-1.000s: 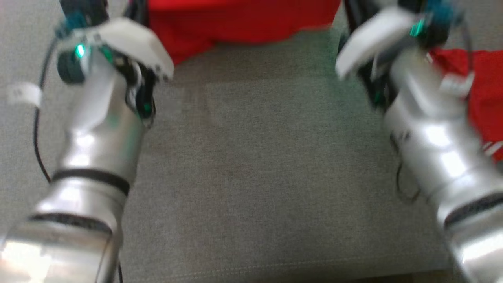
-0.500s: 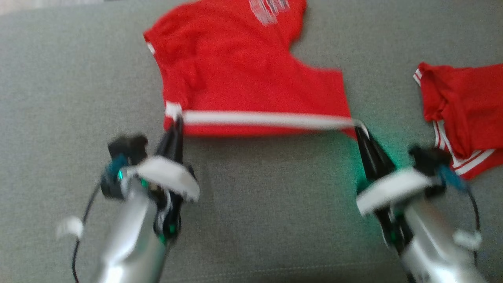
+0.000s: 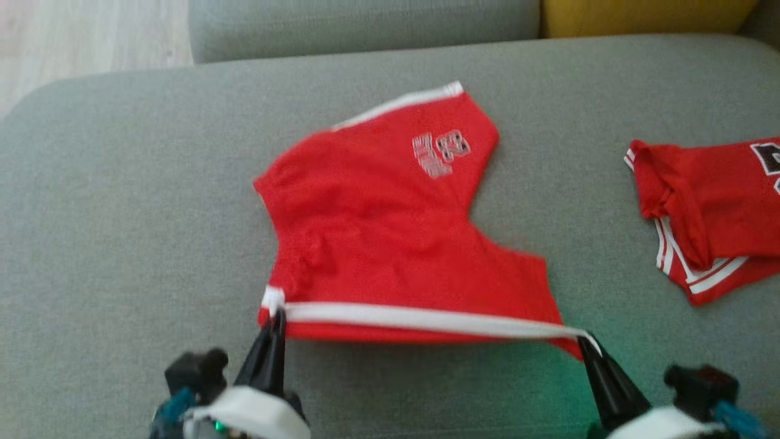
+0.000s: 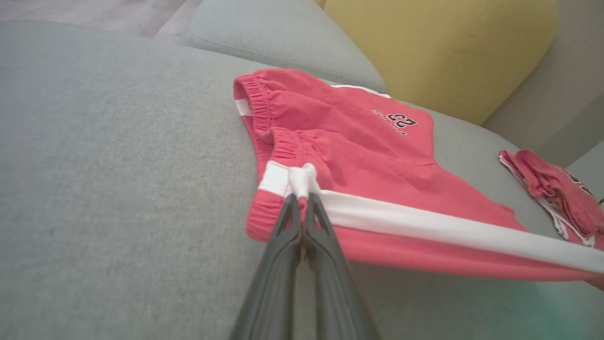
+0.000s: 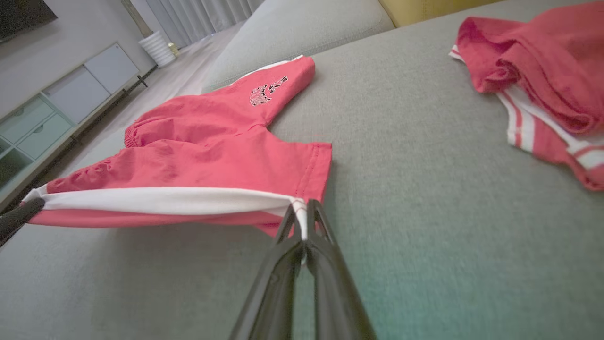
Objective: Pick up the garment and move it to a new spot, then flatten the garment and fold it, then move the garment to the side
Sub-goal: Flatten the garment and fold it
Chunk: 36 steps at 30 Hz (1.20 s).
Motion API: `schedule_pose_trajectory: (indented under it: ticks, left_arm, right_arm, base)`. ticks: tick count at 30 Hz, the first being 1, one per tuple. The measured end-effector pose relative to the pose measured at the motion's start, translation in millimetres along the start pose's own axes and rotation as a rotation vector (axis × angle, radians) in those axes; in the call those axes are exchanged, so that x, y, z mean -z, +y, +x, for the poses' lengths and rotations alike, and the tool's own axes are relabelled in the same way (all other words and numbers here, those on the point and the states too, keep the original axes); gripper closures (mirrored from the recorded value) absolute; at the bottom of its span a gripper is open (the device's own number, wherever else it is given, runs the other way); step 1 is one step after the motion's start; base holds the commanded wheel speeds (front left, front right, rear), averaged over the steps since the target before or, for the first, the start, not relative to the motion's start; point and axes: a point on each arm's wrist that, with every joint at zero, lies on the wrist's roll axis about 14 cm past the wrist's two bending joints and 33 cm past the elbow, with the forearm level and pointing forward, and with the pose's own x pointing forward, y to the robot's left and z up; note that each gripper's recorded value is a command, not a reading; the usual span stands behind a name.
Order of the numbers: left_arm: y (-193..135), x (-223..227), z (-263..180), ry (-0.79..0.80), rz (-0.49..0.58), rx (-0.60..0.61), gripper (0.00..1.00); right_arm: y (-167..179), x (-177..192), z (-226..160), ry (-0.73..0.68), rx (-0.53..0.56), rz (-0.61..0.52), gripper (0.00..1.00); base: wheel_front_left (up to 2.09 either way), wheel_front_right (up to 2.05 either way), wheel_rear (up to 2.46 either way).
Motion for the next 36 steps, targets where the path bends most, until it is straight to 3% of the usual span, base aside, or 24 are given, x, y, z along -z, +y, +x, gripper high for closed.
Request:
schedule_pose_trajectory:
  ticks: [8, 16, 23, 30, 36]
  left_arm:
    - [2.3, -2.4, -31.9, 0.041, -0.029, -0.047, 1.00]
    - [2.9, -10.5, -26.3, 0.049, -0.033, -0.035, 1.00]
    - [-2.8, -32.5, 19.9, 0.025, -0.032, 0.036, 1.00]
    - [2.0, -46.7, 84.6, 0.034, -0.092, 0.057, 1.00]
    - [19.7, -35.4, 116.8, 0.087, -0.139, 0.017, 1.00]
  right_arm:
    - [3.0, -2.3, -32.0, 0.023, 0.031, 0.008, 1.00]
    - [1.9, -12.1, -22.8, 0.018, 0.028, -0.018, 1.00]
    - [-4.3, -58.0, 33.8, -0.055, -0.030, -0.109, 1.00]
    - [-1.7, -103.8, 125.8, -0.078, -0.116, -0.206, 1.00]
    - [11.8, -109.0, 185.8, -0.033, -0.187, -0.258, 1.00]
  base:
    - [0.00, 0.00, 0.00]
    - [0.00, 0.00, 0.00]
    - [0.00, 0.00, 0.00]
    - [0.00, 0.00, 0.00]
    - [0.00, 0.00, 0.00]
